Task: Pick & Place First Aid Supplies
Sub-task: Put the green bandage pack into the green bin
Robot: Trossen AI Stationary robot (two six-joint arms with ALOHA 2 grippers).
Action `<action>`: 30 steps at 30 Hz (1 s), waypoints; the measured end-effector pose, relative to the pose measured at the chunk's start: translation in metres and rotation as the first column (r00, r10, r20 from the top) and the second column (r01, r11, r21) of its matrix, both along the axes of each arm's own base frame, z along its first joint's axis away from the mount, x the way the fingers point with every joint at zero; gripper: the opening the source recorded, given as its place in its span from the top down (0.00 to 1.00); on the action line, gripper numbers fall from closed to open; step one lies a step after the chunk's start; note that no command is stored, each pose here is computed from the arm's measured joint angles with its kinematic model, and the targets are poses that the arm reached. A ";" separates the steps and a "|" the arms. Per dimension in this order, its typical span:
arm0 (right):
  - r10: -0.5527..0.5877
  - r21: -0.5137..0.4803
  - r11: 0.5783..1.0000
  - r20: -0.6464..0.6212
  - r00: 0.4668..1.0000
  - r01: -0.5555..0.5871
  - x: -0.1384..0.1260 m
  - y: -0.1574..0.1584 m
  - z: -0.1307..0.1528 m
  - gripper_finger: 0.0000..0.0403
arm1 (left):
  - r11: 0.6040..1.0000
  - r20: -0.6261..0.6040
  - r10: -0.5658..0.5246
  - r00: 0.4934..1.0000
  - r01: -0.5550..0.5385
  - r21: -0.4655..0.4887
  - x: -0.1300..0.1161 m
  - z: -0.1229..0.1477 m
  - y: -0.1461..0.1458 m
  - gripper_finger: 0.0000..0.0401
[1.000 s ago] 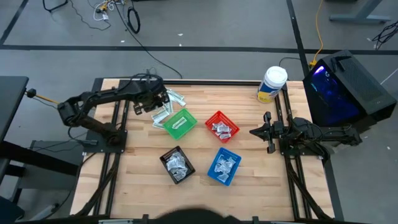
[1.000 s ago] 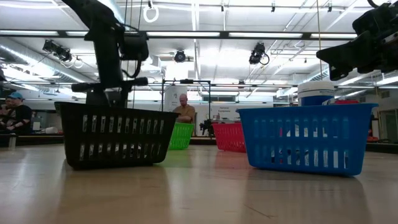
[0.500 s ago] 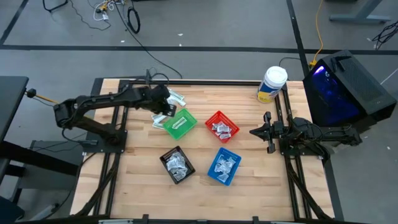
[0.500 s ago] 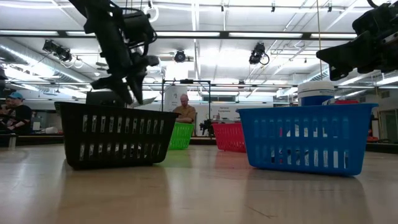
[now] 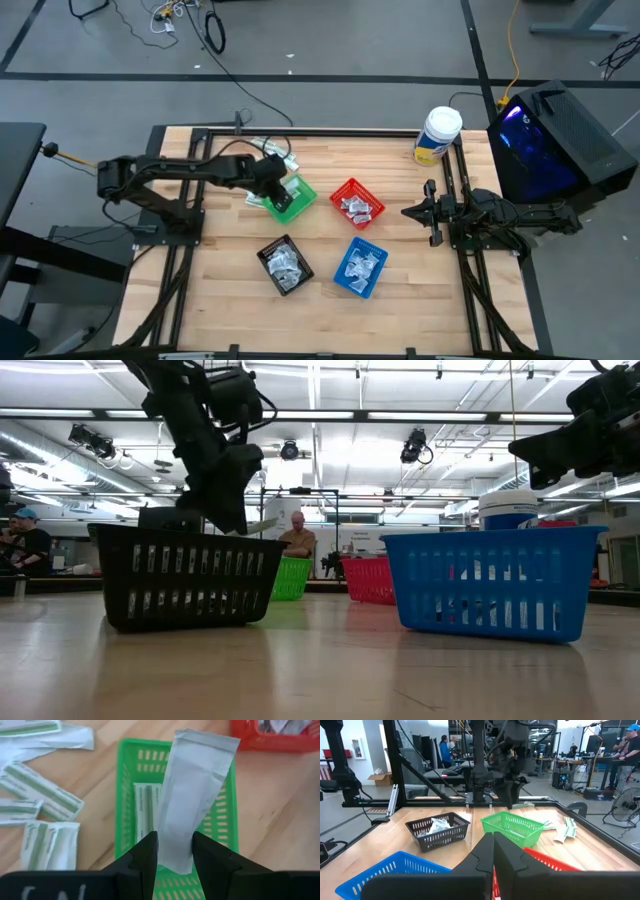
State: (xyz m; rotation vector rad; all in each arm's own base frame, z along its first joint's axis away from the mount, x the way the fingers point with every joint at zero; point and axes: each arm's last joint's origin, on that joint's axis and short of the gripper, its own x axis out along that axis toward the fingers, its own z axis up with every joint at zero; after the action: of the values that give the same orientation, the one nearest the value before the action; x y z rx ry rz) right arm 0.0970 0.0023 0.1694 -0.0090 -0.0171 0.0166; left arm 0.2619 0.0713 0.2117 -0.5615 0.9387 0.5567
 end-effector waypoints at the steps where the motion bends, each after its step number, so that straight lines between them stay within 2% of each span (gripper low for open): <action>1: 0.000 0.000 1.000 0.001 1.000 0.000 0.000 0.000 0.000 0.97 | 1.000 -0.005 -0.015 1.000 0.015 0.005 0.002 -0.002 -0.001 0.68; 5: 0.000 0.000 1.000 0.000 1.000 0.000 0.000 0.000 0.000 0.97 | 0.997 -0.026 -0.065 0.998 0.066 0.026 0.008 -0.009 -0.003 0.68; 13: 0.000 0.000 1.000 0.001 1.000 0.000 0.000 0.000 0.000 0.97 | 0.997 -0.042 -0.076 0.996 0.077 0.022 0.011 -0.016 -0.002 0.66; 24: 0.000 0.000 1.000 0.000 1.000 0.000 0.000 0.000 0.000 0.97 | 0.995 -0.028 -0.096 0.995 0.096 -0.007 0.011 -0.016 -0.002 0.33; 30: 0.000 0.000 1.000 0.000 1.000 0.000 0.000 0.000 0.000 0.97 | 0.995 -0.043 -0.092 0.995 0.089 -0.052 0.000 -0.007 -0.004 0.28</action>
State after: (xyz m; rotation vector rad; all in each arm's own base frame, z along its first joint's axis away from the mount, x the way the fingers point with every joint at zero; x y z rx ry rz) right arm 0.0970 0.0023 0.1694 -0.0090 -0.0172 0.0170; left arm 0.2620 0.0670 0.2051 -0.5499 1.0183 0.4672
